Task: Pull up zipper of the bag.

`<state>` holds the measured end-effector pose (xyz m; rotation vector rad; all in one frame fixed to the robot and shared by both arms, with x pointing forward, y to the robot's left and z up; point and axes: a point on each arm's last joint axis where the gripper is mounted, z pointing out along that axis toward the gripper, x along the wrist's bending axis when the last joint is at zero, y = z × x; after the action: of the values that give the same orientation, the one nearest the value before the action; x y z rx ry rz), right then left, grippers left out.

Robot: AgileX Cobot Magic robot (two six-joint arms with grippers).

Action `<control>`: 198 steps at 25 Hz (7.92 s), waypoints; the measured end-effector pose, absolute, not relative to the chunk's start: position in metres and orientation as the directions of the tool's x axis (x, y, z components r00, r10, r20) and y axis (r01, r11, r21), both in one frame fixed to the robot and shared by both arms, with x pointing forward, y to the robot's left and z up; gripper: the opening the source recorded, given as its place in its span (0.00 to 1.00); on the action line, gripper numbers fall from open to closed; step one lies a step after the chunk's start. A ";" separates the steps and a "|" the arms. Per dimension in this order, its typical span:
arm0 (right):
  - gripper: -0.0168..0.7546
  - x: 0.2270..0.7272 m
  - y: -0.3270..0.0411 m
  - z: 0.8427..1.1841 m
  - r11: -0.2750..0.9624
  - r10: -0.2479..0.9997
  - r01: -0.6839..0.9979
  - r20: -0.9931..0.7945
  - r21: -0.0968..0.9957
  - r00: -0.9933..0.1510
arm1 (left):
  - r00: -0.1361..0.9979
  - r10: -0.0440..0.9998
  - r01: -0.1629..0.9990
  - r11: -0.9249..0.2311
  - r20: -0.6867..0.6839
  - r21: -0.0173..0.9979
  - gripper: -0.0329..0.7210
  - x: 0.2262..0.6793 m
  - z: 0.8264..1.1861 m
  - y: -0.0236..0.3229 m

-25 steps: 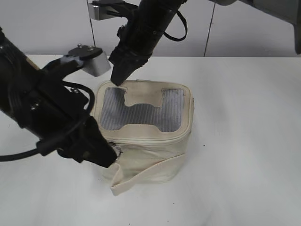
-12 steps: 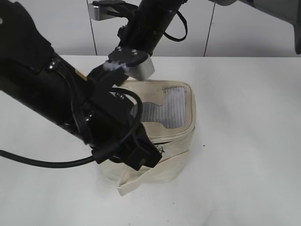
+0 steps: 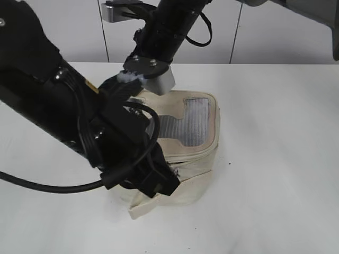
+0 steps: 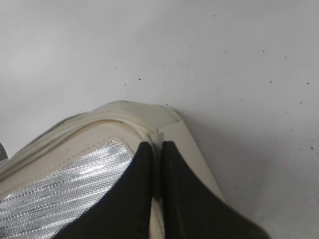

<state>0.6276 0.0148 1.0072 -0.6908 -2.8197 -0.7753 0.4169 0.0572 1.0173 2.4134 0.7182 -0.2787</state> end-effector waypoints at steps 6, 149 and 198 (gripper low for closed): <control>0.31 0.629 0.012 1.013 0.751 0.414 0.477 0.237 0.456 -0.879 | 0.829 0.437 0.559 -0.674 -0.348 0.484 0.43 0.408 1.032 0.065; 0.03 0.548 -0.165 0.931 0.530 0.630 0.559 0.145 0.637 -0.763 | 0.909 0.265 0.398 -0.781 -0.321 0.482 0.14 0.605 1.007 0.004; 0.03 0.446 -0.117 0.998 0.774 0.331 0.454 0.329 0.441 -0.884 | 0.905 0.256 0.400 -0.784 -0.339 0.475 0.14 0.602 1.008 0.003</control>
<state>0.4457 -0.1170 0.9977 -0.6146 -2.7355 -0.7676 0.6017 0.0032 1.0084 2.5113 0.4703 -0.3472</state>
